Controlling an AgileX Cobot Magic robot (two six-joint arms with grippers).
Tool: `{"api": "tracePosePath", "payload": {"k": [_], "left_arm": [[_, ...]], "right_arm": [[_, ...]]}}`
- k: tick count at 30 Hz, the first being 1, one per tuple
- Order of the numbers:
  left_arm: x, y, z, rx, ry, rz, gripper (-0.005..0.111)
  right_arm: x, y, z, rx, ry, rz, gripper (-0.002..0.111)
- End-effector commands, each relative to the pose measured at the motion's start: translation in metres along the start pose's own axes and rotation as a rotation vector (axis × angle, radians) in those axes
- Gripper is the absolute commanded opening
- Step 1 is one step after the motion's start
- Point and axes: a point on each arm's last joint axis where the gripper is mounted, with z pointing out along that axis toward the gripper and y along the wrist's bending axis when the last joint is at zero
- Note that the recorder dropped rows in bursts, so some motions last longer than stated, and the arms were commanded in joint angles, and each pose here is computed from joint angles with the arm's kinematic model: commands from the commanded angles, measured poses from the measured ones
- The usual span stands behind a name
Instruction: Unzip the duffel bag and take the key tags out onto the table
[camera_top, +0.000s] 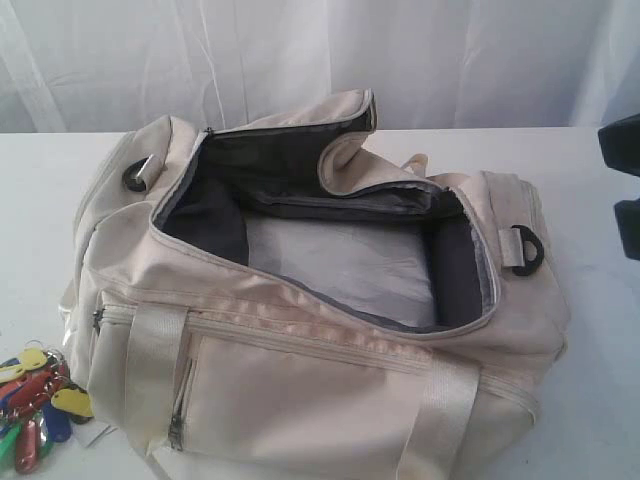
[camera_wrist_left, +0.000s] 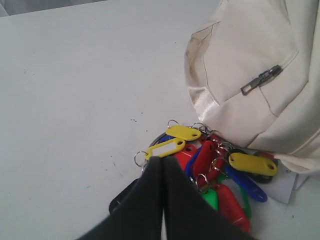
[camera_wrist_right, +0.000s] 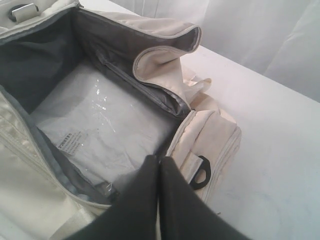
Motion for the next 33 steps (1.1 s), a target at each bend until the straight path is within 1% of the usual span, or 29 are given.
{"api": "tracePosePath", "payload": {"k": [1, 2, 3, 5, 33], "left_arm": [[0.0014, -0.0004, 0.0002, 0.003, 0.003, -0.016, 0.0], [0.0016, 0.0003, 0.0002, -0.005, 0.005, 0.002, 0.0], [0.002, 0.002, 0.0002, -0.023, 0.01, 0.044, 0.0], [0.0023, 0.0033, 0.0001, -0.038, 0.014, 0.078, 0.0], [0.0023, 0.0033, 0.0001, -0.037, 0.014, 0.077, 0.0]], "right_arm": [[0.0005, -0.0017, -0.0004, 0.007, -0.006, 0.011, 0.0], [0.0005, -0.0017, -0.0004, 0.007, -0.006, 0.011, 0.0], [0.0005, -0.0017, -0.0004, 0.007, -0.006, 0.011, 0.0], [0.0005, -0.0017, -0.0004, 0.007, -0.006, 0.011, 0.0], [0.0006, -0.0033, -0.0024, 0.012, -0.014, 0.014, 0.0]]}}
